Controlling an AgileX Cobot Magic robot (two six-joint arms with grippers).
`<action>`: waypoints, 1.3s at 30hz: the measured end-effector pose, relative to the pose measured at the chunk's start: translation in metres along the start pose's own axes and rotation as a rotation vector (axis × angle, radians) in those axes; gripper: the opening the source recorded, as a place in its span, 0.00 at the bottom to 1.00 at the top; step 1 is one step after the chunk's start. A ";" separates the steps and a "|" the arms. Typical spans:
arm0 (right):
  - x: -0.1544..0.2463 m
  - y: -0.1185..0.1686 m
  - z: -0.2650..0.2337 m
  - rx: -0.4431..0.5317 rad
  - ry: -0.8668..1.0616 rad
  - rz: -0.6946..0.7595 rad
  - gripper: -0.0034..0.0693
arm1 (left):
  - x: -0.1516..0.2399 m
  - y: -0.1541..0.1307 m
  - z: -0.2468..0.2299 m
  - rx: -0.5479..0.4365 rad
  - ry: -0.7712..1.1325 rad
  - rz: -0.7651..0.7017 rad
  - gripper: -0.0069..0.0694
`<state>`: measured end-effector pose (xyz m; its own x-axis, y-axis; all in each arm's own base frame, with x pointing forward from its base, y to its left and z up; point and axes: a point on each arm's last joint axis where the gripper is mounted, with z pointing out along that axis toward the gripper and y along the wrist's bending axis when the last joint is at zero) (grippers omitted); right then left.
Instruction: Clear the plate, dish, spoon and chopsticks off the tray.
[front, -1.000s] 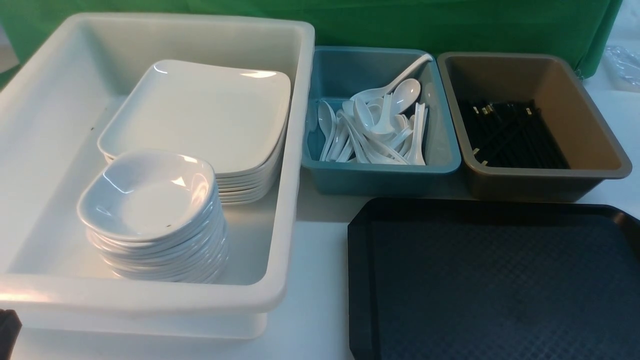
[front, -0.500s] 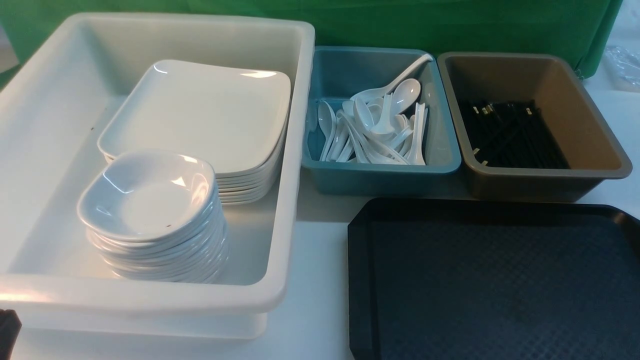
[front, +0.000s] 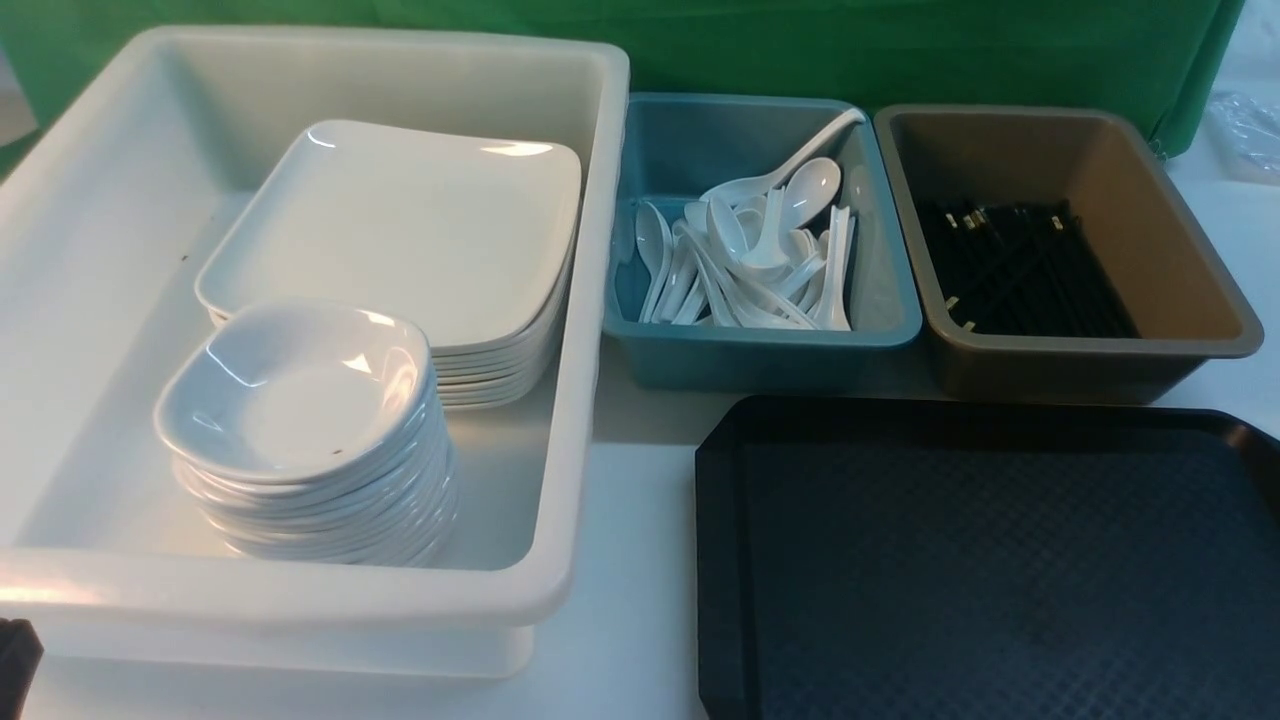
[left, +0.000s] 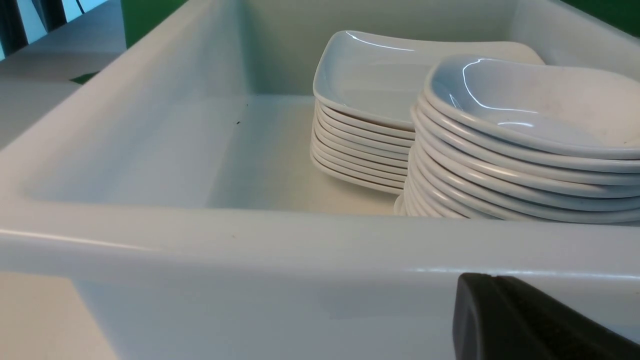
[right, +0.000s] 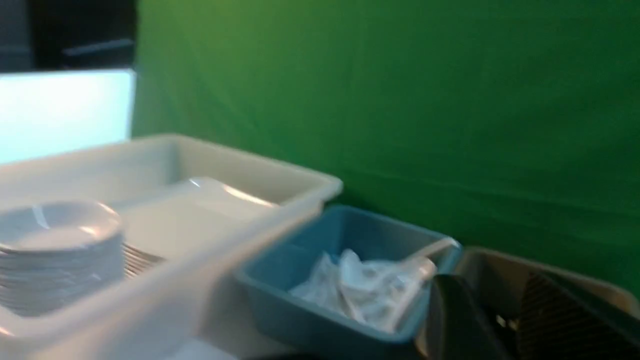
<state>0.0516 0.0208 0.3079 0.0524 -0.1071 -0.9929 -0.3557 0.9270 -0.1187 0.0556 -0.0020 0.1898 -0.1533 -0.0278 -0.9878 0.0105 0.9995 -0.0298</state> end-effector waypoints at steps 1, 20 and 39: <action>0.015 -0.002 0.004 0.055 0.053 -0.003 0.37 | 0.000 0.000 0.000 0.000 0.000 0.000 0.10; 0.133 -0.003 -0.008 0.332 0.359 0.046 0.38 | 0.000 0.000 0.000 -0.001 0.000 0.003 0.10; 0.133 -0.003 -0.007 0.320 0.357 0.055 0.38 | 0.000 0.000 0.000 -0.001 0.000 0.008 0.10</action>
<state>0.0526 0.0014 0.1758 -0.3016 -0.1195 -0.9459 -0.0415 0.9928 -0.1122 0.0556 -0.0019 0.1898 -0.1528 -0.0202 -0.9880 0.0107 0.9997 -0.0221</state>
